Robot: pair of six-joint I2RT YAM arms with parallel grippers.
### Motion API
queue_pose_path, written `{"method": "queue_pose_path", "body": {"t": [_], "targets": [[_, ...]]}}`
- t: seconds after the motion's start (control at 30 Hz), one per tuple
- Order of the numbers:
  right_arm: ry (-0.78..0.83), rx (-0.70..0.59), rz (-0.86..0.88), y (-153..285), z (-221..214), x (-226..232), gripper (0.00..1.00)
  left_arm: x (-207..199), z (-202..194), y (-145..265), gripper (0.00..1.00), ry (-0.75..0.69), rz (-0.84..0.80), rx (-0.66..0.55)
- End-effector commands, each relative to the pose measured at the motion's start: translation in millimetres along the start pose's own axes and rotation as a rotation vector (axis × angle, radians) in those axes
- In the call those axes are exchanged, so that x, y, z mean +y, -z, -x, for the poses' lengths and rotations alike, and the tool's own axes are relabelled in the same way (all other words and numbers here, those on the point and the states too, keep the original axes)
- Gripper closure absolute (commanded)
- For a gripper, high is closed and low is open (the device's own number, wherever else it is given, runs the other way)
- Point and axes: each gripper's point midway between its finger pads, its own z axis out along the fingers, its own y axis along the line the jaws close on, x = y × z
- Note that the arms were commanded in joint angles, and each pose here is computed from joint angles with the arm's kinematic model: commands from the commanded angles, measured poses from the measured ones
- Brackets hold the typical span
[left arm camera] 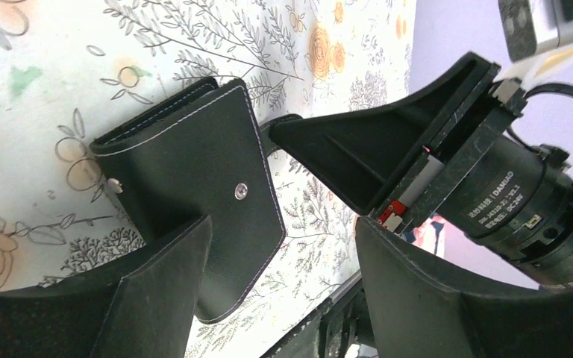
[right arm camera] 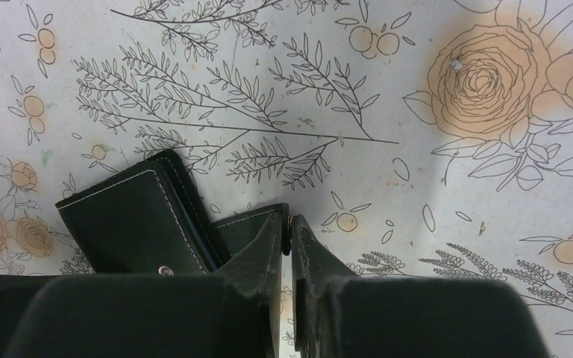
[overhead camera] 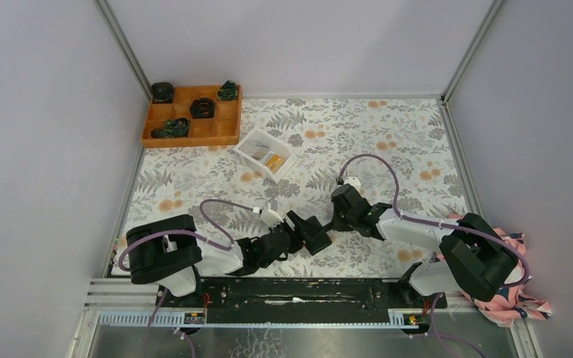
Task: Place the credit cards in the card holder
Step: Close the card holder at the center of the board.
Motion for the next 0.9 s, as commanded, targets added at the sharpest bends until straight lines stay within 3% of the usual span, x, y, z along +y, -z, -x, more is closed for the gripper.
{"method": "queue_pose_path", "body": {"t": [0.0, 0.43, 0.87], "targets": [[0.006, 0.031, -0.008, 4.7, -14.8, -4.2, 0.90, 16.2, 8.1, 4.0, 0.22, 0.114, 0.020, -0.065], [0.035, -0.028, 0.014, 17.2, 0.9, 6.3, 0.75, 33.2, 17.9, 7.1, 0.23, 0.193, 0.057, -0.119], [0.043, -0.081, 0.020, 30.7, 15.2, 7.2, 0.72, 38.3, 19.2, 7.2, 0.23, 0.162, 0.081, -0.127]]}}
